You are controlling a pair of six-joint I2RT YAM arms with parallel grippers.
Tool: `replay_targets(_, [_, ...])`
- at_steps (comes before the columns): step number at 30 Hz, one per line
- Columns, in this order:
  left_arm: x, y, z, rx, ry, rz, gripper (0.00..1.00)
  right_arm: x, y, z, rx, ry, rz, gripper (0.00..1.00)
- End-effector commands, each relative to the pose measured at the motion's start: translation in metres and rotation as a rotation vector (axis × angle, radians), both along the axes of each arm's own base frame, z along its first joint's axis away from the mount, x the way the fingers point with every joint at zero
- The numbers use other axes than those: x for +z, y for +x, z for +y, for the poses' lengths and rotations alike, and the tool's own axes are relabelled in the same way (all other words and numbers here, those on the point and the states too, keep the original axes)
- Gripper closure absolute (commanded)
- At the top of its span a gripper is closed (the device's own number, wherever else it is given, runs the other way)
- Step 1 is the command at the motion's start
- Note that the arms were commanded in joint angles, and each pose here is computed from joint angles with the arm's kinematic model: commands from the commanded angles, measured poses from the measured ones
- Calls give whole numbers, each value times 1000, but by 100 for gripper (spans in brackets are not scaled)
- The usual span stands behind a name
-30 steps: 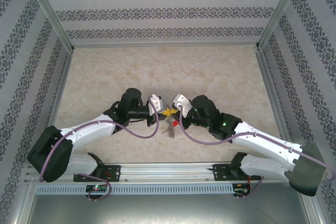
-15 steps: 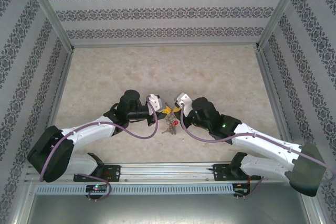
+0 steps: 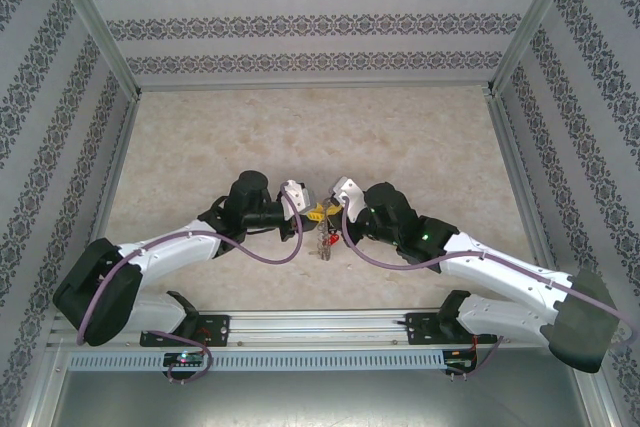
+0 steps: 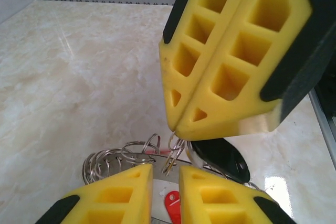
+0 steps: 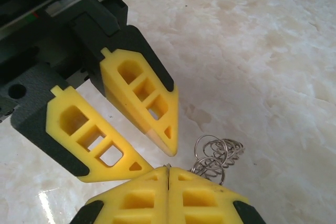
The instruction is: Put the keys on the keyring
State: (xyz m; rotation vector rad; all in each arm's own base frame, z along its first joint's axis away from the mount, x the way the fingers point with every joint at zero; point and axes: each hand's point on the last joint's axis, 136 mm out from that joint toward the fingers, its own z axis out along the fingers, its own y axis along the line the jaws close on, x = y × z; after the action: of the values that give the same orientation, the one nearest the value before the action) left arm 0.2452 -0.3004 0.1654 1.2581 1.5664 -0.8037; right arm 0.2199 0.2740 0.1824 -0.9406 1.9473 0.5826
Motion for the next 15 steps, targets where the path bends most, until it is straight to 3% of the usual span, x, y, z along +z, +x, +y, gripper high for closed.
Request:
replay_targets(1, [4,-4,-6,-51,11,-7,76,18,3,7,24,33,-31,100])
replay_targets(15, [1,-3,-8,-83,56,-22,73,19,-7,13,98,38,-29,100])
